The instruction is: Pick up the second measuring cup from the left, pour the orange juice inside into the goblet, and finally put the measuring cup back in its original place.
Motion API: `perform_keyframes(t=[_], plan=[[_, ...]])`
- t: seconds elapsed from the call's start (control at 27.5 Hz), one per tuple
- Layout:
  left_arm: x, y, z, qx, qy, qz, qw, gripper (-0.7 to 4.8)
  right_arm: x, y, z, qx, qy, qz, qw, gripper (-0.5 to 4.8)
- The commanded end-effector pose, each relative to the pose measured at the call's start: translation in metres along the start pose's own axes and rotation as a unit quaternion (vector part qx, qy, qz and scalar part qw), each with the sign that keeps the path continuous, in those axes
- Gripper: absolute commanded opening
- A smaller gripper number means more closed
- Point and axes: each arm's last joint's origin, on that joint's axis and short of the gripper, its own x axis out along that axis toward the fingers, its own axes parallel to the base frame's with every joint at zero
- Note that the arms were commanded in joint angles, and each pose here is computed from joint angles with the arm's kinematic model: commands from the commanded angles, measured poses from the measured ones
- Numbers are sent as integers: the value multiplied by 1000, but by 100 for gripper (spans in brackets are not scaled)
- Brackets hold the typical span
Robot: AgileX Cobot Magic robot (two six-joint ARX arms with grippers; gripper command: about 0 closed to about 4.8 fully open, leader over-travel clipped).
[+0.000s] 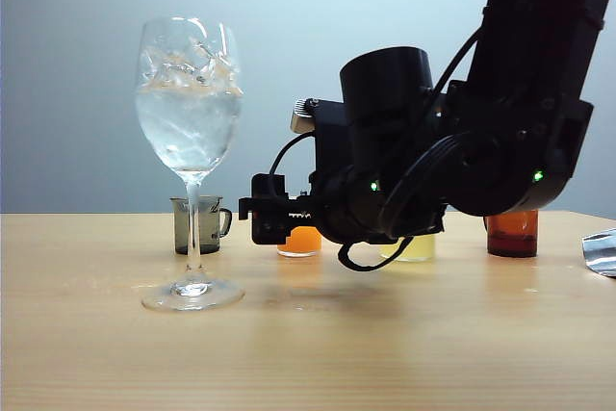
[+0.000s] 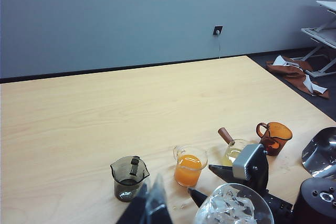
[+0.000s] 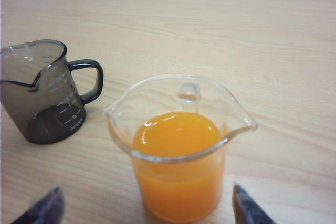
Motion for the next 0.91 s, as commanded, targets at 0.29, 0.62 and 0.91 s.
perform_keyframes(t=[0.29, 0.62, 0.91], plan=[[-1, -1, 3, 3, -7, -4, 1000, -6, 13, 3, 1, 3, 6, -3, 1000, 386], [-1, -1, 3, 3, -6, -8, 1000, -6, 21, 4, -7, 14, 13, -5, 1000, 386], [-1, -1, 3, 3, -6, -8, 1000, -6, 23, 3, -4, 15, 8, -27, 999, 386]])
